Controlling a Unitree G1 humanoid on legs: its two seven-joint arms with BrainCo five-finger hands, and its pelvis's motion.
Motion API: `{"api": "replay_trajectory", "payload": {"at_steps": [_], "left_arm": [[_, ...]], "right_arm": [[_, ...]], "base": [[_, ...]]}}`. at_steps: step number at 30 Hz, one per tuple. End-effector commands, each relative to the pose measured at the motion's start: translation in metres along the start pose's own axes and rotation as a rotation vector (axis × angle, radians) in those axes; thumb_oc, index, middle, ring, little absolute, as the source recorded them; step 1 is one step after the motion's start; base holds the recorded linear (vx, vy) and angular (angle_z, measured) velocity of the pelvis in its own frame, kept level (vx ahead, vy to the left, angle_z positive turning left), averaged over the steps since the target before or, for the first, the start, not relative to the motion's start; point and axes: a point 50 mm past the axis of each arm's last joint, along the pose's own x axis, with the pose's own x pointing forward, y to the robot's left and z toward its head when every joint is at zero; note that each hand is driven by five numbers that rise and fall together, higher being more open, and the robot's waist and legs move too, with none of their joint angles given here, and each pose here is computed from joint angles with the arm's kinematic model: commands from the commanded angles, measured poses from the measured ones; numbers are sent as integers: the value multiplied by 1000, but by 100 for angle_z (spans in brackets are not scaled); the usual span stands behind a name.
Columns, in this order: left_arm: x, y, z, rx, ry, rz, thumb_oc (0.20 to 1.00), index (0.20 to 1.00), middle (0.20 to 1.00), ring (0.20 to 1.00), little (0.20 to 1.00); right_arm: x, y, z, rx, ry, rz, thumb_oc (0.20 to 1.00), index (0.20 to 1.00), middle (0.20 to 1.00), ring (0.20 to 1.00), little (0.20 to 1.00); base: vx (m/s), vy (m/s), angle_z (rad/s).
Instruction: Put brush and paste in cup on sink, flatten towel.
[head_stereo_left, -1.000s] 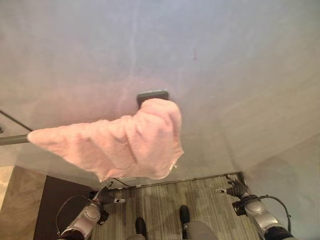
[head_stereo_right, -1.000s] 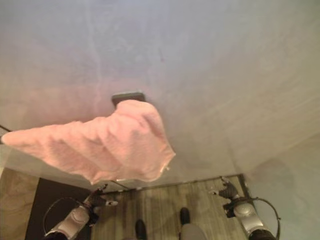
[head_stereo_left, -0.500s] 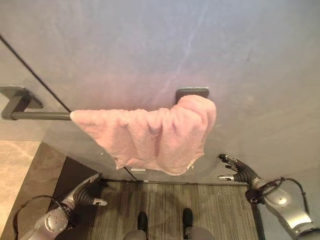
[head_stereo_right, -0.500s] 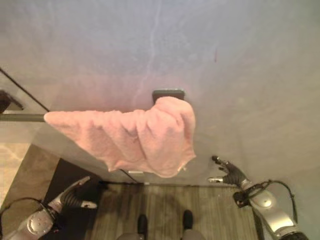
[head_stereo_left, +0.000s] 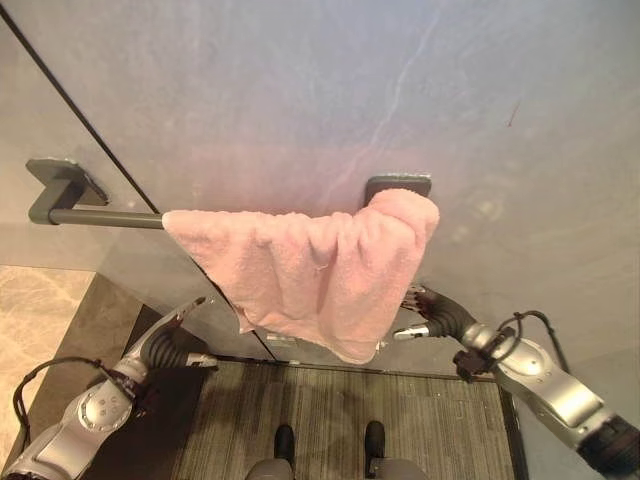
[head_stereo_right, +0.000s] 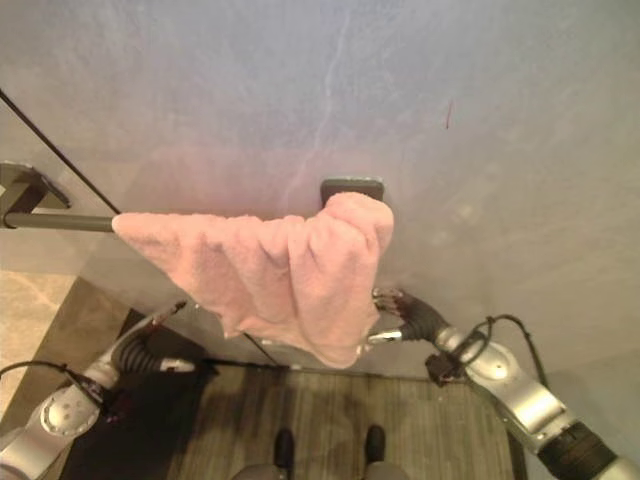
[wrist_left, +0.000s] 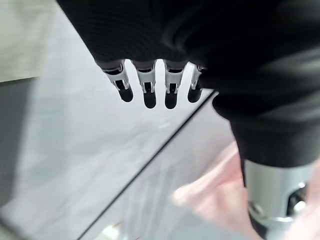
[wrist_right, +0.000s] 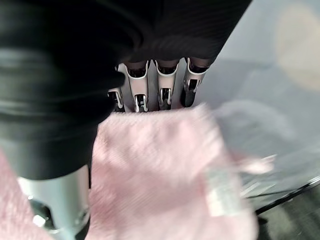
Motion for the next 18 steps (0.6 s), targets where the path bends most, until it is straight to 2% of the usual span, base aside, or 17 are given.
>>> {"api": "replay_trajectory", "payload": {"at_steps": [1, 10, 15, 16, 17, 18], "left_arm": [[8, 24, 14, 31, -82, 91, 1000, 1000, 1000, 1000, 1000], [29, 19, 51, -66, -248, 143, 1000, 1000, 1000, 1000, 1000], [39, -7, 69, -144, -313, 81, 1000, 1000, 1000, 1000, 1000], [42, -16, 73, -143, -322, 51, 1000, 1000, 1000, 1000, 1000], [42, -21, 73, -145, -318, 35, 1000, 1000, 1000, 1000, 1000], [43, -21, 73, -145, -319, 34, 1000, 1000, 1000, 1000, 1000]], "right_arm": [[19, 2, 30, -41, -155, -15, 1000, 1000, 1000, 1000, 1000], [42, 16, 41, -31, -237, -74, 1000, 1000, 1000, 1000, 1000], [43, 21, 33, 10, -227, -121, 1000, 1000, 1000, 1000, 1000], [44, 24, 30, 23, -217, -127, 589, 589, 589, 589, 589], [45, 25, 27, 33, -207, -131, 470, 470, 470, 470, 470], [45, 25, 27, 33, -207, -132, 388, 388, 388, 388, 388]], "base": [[1, 24, -4], [-17, 33, -19], [7, 12, -15], [23, -2, -6], [16, -2, -4], [25, -8, -5]]}}
